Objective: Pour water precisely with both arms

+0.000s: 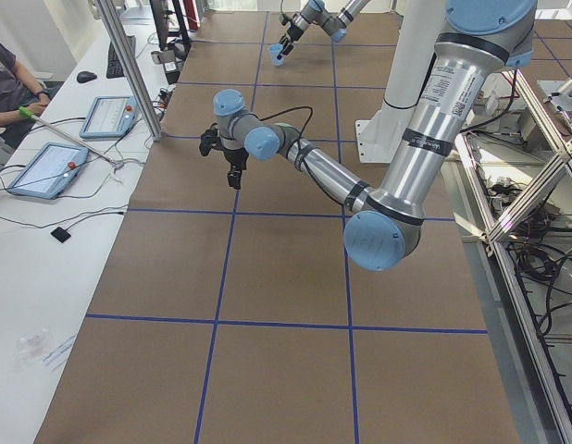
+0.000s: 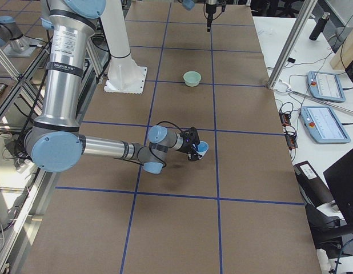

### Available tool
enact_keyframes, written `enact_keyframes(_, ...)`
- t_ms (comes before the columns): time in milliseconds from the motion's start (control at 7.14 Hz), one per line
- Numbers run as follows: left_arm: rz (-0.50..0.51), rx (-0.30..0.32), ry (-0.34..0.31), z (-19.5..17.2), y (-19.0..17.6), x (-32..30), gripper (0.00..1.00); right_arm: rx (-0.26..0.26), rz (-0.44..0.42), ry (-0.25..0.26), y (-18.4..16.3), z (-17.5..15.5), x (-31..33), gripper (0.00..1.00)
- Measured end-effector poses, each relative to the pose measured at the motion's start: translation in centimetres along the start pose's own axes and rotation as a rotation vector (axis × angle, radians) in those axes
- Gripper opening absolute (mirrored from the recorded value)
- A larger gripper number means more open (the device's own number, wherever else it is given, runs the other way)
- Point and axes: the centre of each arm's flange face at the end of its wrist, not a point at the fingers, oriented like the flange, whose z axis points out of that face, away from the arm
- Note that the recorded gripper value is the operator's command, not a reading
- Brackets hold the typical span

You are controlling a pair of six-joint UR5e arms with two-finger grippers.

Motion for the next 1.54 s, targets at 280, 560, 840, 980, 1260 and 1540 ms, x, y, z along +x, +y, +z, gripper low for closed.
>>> enact_keyframes(280, 0.0, 0.001, 0.0, 0.0, 0.0, -0.1, 0.86, -0.004, -0.027, 0.001, 0.4, 0.3, -0.2, 0.47)
enact_keyframes(560, 0.0, 0.001, -0.001, -0.1, 0.0, -0.1, 0.86, -0.009, -0.04, 0.004, 0.6, 0.4, 0.0, 0.78)
enact_keyframes(840, 0.0, 0.001, -0.001, -0.1, 0.0, 0.0, 0.86, -0.015, -0.04, 0.003, 0.8, 0.4, 0.1, 0.99)
enact_keyframes(980, 0.0, 0.001, -0.001, -0.1, 0.0, 0.0, 0.86, -0.018, -0.036, -0.001, 0.9, 0.3, 0.1, 0.99)
enact_keyframes(1260, 0.0, 0.001, -0.001, -0.1, 0.0, -0.1, 0.86, -0.025, -0.032, -0.013, 1.3, -0.2, 0.4, 0.99)
enact_keyframes(1540, 0.0, 0.0, -0.001, -0.1, 0.0, -0.1, 0.86, -0.036, -0.03, -0.034, 2.9, -2.6, 2.3, 0.99)
